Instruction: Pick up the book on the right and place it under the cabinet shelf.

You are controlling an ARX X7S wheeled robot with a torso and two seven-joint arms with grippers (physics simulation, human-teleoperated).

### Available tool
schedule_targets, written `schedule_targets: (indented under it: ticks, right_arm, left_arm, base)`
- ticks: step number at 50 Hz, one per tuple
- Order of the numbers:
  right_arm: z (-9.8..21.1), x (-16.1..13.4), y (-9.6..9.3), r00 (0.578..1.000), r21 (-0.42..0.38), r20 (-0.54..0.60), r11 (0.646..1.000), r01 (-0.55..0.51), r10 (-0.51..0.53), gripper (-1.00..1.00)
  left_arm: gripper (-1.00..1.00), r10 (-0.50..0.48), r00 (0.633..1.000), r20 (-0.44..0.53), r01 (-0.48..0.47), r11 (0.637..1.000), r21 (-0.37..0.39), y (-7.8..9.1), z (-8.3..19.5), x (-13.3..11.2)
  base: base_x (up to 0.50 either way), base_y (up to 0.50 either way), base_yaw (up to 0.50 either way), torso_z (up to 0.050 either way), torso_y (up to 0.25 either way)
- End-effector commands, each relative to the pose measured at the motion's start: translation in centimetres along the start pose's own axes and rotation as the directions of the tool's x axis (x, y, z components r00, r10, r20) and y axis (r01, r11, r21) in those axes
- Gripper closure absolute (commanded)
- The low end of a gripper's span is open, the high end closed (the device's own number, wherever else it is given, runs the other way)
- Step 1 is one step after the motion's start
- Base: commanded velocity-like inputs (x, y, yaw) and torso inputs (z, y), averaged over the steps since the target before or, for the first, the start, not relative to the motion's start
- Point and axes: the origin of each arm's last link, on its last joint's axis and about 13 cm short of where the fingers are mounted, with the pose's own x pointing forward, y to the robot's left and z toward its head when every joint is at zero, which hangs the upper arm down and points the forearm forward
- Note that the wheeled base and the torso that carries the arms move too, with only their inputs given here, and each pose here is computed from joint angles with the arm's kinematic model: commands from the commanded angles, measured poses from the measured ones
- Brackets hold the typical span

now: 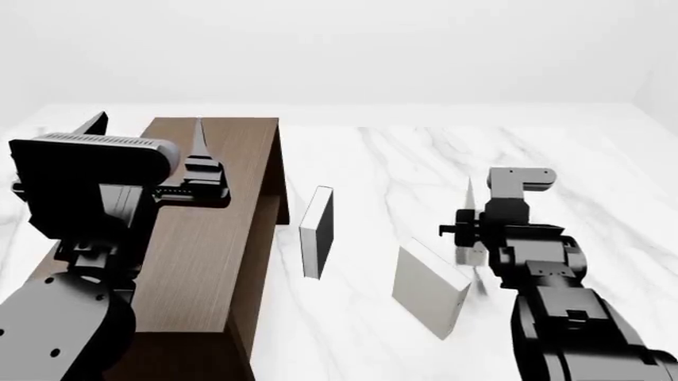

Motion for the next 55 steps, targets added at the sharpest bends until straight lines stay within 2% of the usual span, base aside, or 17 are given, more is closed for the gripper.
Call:
schedule_targets:
  ticks: [1,4,9,13,21,27,33,45,55]
  right_arm:
    - [2.0,-0.2,-0.7,0.99,-0.079,0.121,0.994,0.077,-0.067,1.0]
    - [2.8,-0.2,-0.9,0.977,-0.099,0.189,0.988,0.123,-0.102,1.0]
    - [4.6,-0.5,-1.2,0.943,-0.089,0.295,0.978,0.189,-0.155,1.0]
    - [5.8,-0.8,-1.3,0.925,-0.079,0.345,0.978,0.195,-0.156,1.0]
    - [8.8,-1.8,-1.6,0.887,-0.108,0.452,0.982,0.158,-0.093,1.0]
    - [11.1,-2.8,-2.1,0.861,-0.078,0.504,0.99,0.12,-0.065,1.0]
    - [12.6,-6.3,-2.5,0.823,-0.055,0.568,0.998,0.032,0.005,1.0]
    - [12.9,-13.0,-3.1,0.743,-0.067,0.661,0.994,-0.081,0.105,1.0]
    - [9.4,-17.0,-3.3,0.695,-0.07,0.679,0.964,-0.258,0.235,1.0]
  left_arm:
    - [-1.0,-0.001,1.0,0.003,0.001,1.0,-0.006,0.0,0.0,-0.1]
    - [-1.0,0.0,1.0,0.005,0.0,1.0,-0.007,0.1,0.0,-0.2]
    - [-1.0,0.0,1.0,0.009,0.0,1.0,-0.007,0.2,0.1,-0.4]
    - [-1.0,0.001,1.0,0.011,-0.001,1.0,-0.006,0.2,0.2,-0.4]
    - [-1.0,0.004,1.0,0.024,-0.004,1.0,-0.003,0.4,0.8,-0.4]
    - [-1.0,0.005,0.999,0.032,-0.005,1.0,0.0,0.5,1.2,-0.4]
    - [-1.0,0.011,0.999,0.047,-0.011,1.0,0.008,0.6,1.9,-0.3]
    - [-1.0,0.021,0.997,0.08,-0.022,1.0,0.02,0.9,3.3,-0.3]
    - [-1.0,0.035,0.995,0.098,-0.038,0.999,0.027,1.2,4.0,-0.5]
  base:
    - [0.0,0.0,0.0,0.0,0.0]
    - [0.0,0.0,0.0,0.0,0.003]
    - [0.0,0.0,0.0,0.0,0.0]
    - [0.0,0.0,0.0,0.0,0.003]
    - [0.0,0.0,0.0,0.0,0.001]
    - [0.0,0.0,0.0,0.0,0.002]
    - [0.0,0.0,0.0,0.0,0.0]
    - [0.0,0.0,0.0,0.0,0.002]
    - [0.0,0.0,0.0,0.0,0.001]
